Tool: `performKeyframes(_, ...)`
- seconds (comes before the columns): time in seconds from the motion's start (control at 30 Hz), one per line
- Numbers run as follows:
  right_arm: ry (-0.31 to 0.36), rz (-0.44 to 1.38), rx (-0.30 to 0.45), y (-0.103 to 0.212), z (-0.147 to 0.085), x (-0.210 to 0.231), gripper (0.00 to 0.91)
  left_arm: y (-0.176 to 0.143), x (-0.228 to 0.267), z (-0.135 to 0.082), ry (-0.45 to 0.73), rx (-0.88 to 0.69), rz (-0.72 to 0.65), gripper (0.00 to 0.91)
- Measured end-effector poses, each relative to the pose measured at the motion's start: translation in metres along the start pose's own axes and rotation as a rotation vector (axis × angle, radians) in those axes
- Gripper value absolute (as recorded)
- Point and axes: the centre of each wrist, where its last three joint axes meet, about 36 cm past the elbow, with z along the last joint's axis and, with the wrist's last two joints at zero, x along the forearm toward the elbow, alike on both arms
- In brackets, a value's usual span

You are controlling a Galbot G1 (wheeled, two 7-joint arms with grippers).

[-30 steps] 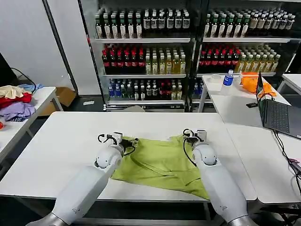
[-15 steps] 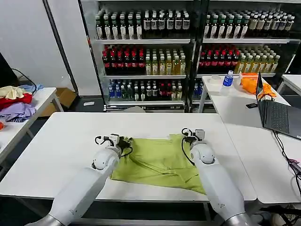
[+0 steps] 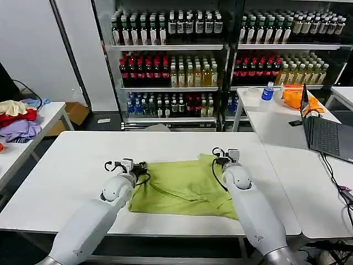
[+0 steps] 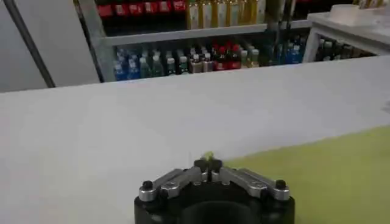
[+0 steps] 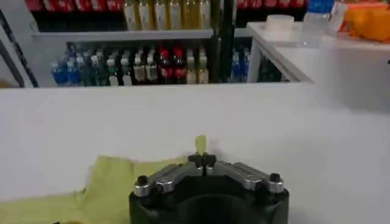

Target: Fold and organize the clothes.

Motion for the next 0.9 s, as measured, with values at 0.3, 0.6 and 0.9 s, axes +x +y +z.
performKeyframes(0.3, -0.090, -0.020, 0.025, 0.002, -0.012, 0.015, 0.000, 0.011, 0.013, -0.002, -0.022, 0.012, -0.001, 0.020)
performKeyframes(0.6, -0.175, -0.051, 0.062, -0.001, -0.014, 0.049, 0.000, 0.021, 0.039, -0.010, -0.096, 0.006, -0.004, 0.020)
performKeyframes(0.9, -0.240, -0.065, 0.085, -0.014, -0.008, 0.089, 0.000, 0.024, 0.070, -0.015, -0.193, -0.007, 0.000, 0.020)
